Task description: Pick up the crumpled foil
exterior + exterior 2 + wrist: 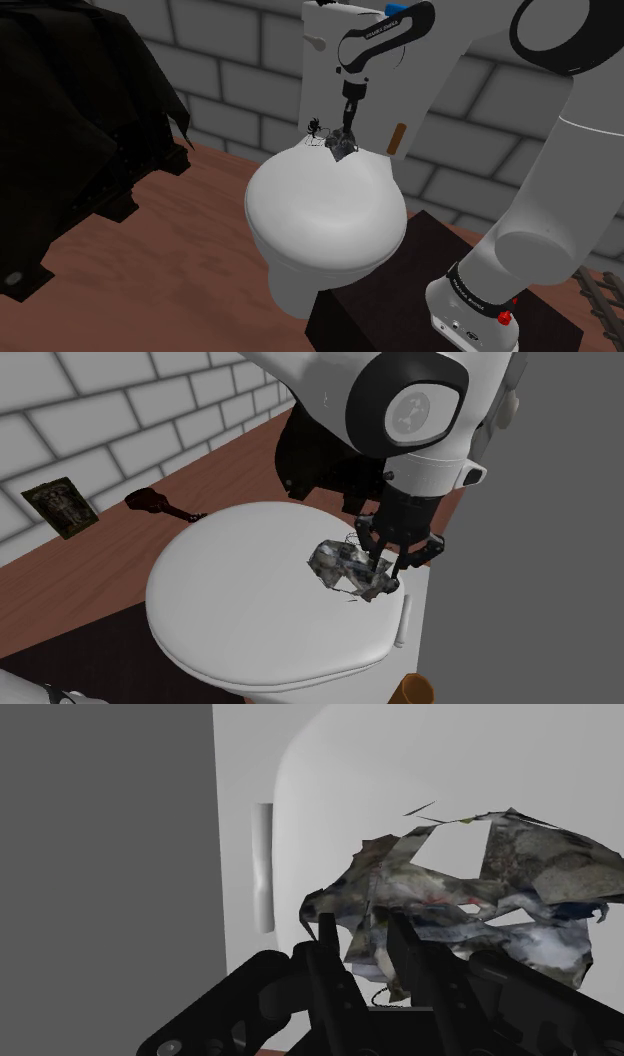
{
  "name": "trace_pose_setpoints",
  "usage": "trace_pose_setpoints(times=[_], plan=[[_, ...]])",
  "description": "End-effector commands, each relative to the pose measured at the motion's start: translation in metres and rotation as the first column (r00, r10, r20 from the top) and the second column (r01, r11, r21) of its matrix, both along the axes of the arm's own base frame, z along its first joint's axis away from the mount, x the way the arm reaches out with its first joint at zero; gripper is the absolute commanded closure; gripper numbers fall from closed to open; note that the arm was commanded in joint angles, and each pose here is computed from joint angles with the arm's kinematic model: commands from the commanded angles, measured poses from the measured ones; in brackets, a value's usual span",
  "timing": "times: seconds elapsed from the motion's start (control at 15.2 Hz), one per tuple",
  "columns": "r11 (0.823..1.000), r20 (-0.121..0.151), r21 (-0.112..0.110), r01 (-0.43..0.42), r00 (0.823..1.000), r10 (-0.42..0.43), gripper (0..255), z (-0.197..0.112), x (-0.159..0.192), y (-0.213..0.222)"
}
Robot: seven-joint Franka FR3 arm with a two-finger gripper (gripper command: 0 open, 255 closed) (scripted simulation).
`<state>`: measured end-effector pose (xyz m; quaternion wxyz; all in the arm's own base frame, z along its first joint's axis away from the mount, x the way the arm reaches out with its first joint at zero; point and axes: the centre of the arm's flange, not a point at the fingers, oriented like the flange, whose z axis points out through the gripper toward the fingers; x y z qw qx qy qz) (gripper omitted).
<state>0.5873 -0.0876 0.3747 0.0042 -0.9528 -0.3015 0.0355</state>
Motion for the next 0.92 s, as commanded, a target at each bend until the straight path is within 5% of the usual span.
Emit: trace_pose_setpoints(times=[0.0, 0.4, 0.86], plan=[[1.000, 0.000, 0.000, 0.000, 1.000, 0.000, 255, 0.000, 0.000, 0.000], [1.000, 0.000, 0.000, 0.000, 1.000, 0.000, 255, 0.000, 0.001, 0.001], [1.000, 0.000, 0.000, 0.000, 1.000, 0.000, 255, 0.037, 0.001, 0.001]])
